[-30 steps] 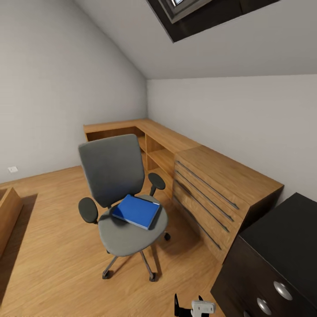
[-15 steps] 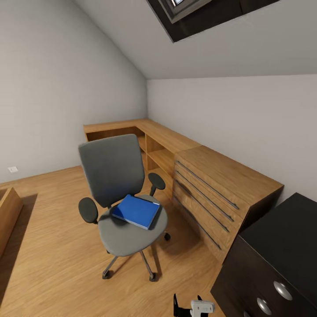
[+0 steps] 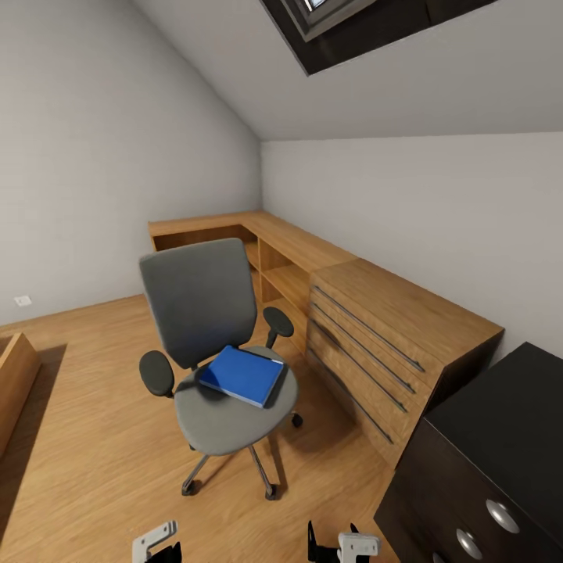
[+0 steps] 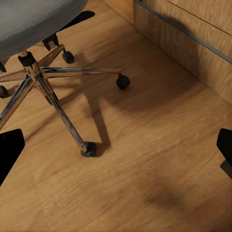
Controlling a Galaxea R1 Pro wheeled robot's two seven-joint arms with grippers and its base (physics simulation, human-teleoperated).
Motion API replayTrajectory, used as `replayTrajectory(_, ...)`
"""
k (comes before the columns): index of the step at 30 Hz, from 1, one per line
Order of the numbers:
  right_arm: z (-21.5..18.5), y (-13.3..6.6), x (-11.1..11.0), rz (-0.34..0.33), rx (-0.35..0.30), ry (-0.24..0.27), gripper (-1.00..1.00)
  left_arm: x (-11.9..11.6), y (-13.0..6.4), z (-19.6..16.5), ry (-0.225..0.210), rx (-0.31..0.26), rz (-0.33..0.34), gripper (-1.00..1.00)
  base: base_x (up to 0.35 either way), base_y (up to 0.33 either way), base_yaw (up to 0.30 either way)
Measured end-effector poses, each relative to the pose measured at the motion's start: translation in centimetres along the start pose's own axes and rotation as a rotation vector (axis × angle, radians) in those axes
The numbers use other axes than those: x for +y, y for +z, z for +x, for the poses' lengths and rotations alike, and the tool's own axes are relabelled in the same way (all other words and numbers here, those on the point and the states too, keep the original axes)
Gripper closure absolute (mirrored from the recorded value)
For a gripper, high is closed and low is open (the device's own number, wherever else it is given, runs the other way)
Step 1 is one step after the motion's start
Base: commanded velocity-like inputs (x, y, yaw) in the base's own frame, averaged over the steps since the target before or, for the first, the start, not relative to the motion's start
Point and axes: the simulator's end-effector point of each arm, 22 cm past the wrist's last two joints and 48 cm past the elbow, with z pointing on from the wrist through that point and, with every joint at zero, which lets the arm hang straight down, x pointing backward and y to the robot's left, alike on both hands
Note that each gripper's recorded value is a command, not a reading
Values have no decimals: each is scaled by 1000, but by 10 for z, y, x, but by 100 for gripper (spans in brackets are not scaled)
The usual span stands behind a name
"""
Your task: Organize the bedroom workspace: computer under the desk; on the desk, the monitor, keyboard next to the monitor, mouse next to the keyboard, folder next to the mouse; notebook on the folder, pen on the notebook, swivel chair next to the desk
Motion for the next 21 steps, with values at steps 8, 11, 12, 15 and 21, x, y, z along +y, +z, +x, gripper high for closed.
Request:
replayTrajectory(8, 0, 0, 0, -1, 0, 0, -100, 2, 0, -1, 2, -1, -3, -100, 0, 0, 0)
replayTrajectory(11, 0, 0, 0, -1, -1, -1, -100, 10, 2, -8, 7, -11, -9, -100, 0, 0, 0)
replayTrajectory(12, -1, 0, 1, -2, -2, -1, -100, 15, 3, -16, 10, -24, -11, -100, 0, 0, 0)
replayTrajectory(15, 0, 0, 1, -6, -1, -3, -100, 12, -10, -91, 60, -35, 22, -100, 0, 0, 0)
replayTrajectory(21, 1, 0, 1, -6, 4, -3, -100, -18, -50, -155, 85, -28, 51, -100, 0, 0, 0)
